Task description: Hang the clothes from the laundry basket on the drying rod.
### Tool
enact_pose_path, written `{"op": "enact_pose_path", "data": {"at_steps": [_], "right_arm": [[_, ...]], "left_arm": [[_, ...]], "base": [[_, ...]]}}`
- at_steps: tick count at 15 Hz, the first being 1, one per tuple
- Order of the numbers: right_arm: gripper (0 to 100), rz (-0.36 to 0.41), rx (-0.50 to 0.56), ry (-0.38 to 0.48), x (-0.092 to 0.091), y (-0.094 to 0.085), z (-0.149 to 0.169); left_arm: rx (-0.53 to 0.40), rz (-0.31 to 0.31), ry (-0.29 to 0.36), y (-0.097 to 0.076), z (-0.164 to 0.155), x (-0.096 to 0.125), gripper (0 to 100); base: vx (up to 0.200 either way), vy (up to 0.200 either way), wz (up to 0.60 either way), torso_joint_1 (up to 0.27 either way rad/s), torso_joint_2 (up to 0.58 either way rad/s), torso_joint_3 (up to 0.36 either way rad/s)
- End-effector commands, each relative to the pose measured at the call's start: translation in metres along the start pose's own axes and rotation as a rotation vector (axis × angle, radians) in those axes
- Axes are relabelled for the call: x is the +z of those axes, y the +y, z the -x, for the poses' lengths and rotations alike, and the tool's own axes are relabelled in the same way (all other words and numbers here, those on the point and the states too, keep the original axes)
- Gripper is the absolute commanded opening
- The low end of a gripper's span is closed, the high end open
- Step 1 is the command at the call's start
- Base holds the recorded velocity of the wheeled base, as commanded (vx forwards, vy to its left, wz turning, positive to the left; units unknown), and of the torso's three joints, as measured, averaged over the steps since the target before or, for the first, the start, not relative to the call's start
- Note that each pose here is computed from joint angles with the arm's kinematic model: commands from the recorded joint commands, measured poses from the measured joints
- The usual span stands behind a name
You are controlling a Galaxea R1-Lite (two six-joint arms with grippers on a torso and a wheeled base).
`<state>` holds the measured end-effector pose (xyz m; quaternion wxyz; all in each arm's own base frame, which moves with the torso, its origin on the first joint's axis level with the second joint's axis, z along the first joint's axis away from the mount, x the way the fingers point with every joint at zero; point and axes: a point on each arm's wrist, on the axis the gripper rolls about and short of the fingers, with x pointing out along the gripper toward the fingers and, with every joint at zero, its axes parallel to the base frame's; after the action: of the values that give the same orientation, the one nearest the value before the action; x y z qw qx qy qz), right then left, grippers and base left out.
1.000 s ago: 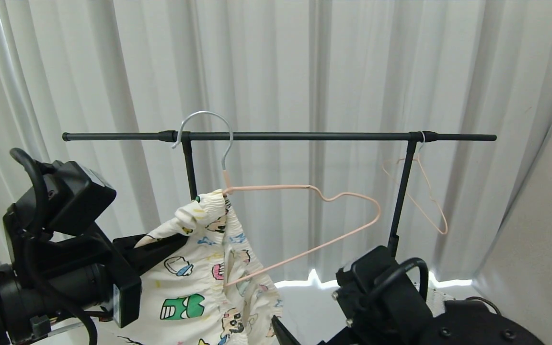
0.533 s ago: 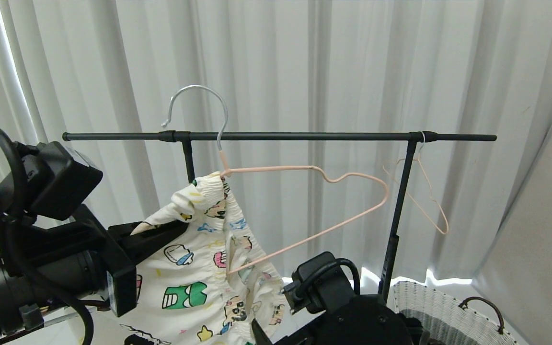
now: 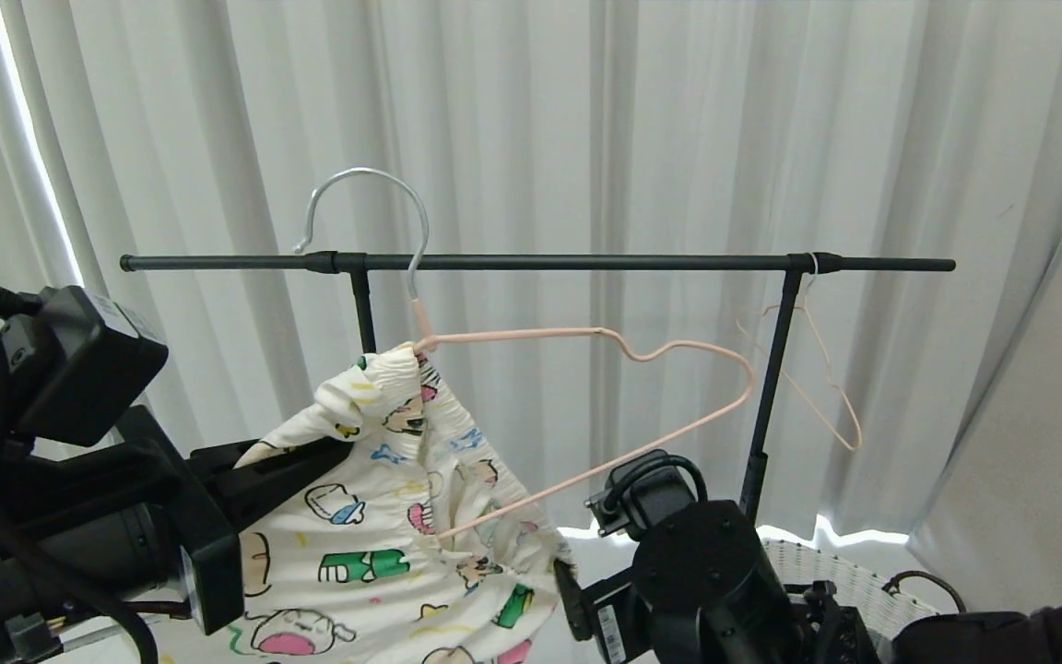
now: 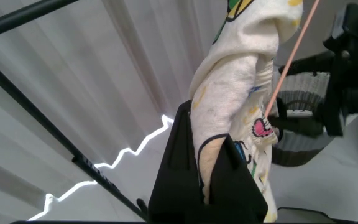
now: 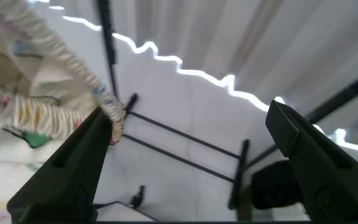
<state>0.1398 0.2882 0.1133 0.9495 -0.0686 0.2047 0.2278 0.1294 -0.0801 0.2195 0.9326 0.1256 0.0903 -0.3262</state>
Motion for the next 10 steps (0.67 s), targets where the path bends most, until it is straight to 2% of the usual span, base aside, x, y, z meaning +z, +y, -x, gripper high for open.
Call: {"op": "enact_pose_path", "data": {"at_steps": [1,5,8,10], "right_arm": [[100,0.010,-0.062,0.005,0.001,-0.017,-0.004],[100,0.033,-0.157,0.017,0.000,-0.056,0.002],[100,0.012,-0.212,0.007,0.002,-0.080,0.010],[100,-0.003,-0.244,-0.011,0.007,-0.091,0.010]], "left_arm": [[0.000,0.000,0.002,0.000,0.001,-0.001,0],[0.012,0.001,0.035,-0.001,-0.002,-0.018,0],[0.022,0.001,0.062,-0.003,-0.002,-0.037,0],[0.016,-0.018,0.075,-0.004,-0.001,-0.041,0]], "base": [[0.000,0.000,0.00,0.000,0.00,0.000],[0.000,0.000,0.00,0.000,0.00,0.000],[0.000,0.000,0.00,0.000,0.00,0.000],[0.000,0.000,0.00,0.000,0.00,0.000]]}}
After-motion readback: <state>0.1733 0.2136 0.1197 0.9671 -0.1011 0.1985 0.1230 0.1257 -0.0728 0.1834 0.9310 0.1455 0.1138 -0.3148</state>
